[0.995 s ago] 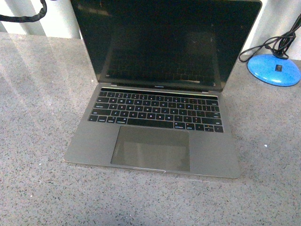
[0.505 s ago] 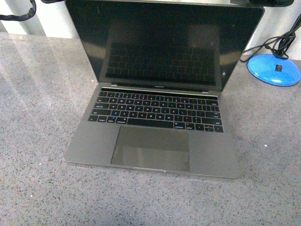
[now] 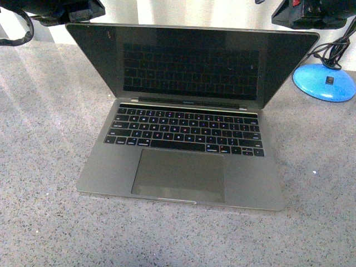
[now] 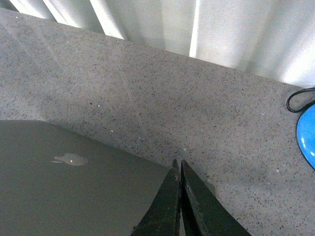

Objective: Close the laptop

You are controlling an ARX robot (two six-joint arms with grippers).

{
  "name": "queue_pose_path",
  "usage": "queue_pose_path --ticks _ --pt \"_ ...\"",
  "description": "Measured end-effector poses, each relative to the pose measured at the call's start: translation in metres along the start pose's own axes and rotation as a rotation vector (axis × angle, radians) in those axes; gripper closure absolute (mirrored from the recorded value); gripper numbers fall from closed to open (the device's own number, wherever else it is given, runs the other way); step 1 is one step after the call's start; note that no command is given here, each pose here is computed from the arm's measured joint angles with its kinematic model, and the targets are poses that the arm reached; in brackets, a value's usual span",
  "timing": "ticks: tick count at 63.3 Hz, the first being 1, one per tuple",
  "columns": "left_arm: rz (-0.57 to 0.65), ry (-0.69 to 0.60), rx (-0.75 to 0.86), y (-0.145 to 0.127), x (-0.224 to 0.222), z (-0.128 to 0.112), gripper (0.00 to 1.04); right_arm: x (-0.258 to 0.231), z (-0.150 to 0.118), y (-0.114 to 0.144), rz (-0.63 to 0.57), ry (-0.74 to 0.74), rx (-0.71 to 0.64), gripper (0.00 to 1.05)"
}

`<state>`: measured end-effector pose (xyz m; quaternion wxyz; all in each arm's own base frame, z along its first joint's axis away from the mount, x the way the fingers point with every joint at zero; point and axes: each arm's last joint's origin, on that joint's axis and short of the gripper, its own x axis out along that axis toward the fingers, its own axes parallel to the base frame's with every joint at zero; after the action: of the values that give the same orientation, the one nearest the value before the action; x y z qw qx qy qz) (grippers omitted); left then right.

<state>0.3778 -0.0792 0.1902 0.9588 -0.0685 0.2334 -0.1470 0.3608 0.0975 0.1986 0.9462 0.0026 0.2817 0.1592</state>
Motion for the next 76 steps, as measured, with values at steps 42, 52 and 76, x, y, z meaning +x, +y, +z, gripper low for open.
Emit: queue_pose_path --ticks 42,52,76 --pt "-0.018 0.042 -0.029 0.005 -0.002 -0.010 1.01 -0.004 -0.026 0.011 0.008 0.081 0.116 1.04" --pt "-0.015 0.056 -0.043 0.007 -0.003 -0.015 1.01 -0.003 -0.036 0.013 0.008 0.101 0.140 1.04" --pt "-0.008 0.072 -0.056 0.011 -0.005 -0.024 1.01 -0.003 -0.043 0.014 0.007 0.109 0.161 1.04"
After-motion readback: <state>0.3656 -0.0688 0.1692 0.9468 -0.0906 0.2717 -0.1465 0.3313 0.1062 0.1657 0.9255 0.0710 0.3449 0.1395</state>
